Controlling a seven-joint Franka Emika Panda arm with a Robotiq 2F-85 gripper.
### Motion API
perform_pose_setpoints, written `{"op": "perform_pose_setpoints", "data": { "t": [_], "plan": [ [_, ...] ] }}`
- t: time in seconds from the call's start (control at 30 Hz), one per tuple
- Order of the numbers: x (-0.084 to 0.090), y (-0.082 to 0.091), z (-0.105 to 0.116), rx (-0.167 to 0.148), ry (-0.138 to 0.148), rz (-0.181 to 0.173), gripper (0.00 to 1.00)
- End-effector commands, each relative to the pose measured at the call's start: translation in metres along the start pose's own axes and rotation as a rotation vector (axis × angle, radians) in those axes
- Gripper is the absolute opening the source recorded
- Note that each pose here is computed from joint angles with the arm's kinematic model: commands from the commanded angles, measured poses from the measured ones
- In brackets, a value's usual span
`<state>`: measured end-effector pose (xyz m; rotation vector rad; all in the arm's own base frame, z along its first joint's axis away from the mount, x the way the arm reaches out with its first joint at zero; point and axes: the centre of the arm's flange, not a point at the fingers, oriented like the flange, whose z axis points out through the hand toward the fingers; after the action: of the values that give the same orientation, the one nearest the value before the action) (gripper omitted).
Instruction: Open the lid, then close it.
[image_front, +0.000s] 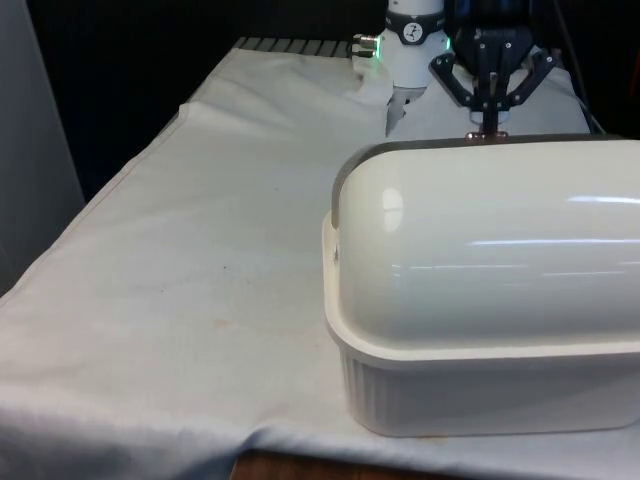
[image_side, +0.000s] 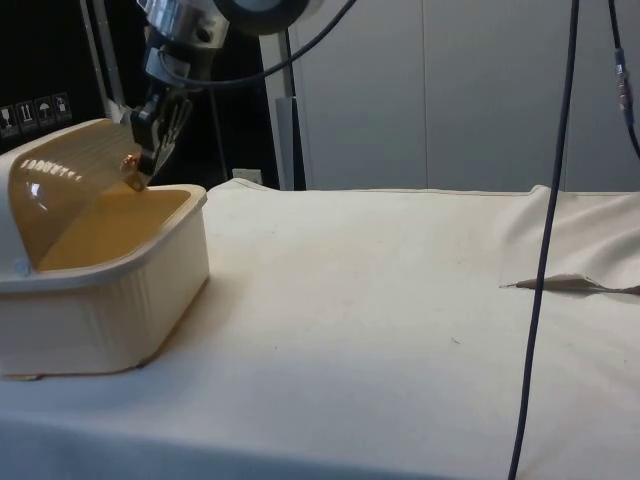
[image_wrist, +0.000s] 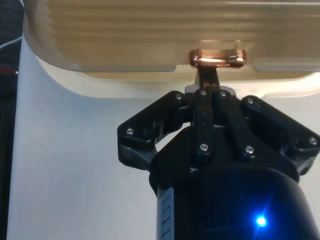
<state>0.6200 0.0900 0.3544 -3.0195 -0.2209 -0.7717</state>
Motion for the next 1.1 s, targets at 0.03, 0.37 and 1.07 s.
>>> {"op": "perform_pose_setpoints", "data": {
  "t": [0.03, 0.37, 1.07],
  "plan": [
    [0.003, 0.002, -0.002, -0.007, 0.025, 0.005, 0.00],
    [0.011, 0.003, -0.003, -0.008, 0.076, 0.012, 0.00],
    [0.036, -0.003, -0.007, -0.005, 0.171, 0.017, 0.00]
  ]
}}
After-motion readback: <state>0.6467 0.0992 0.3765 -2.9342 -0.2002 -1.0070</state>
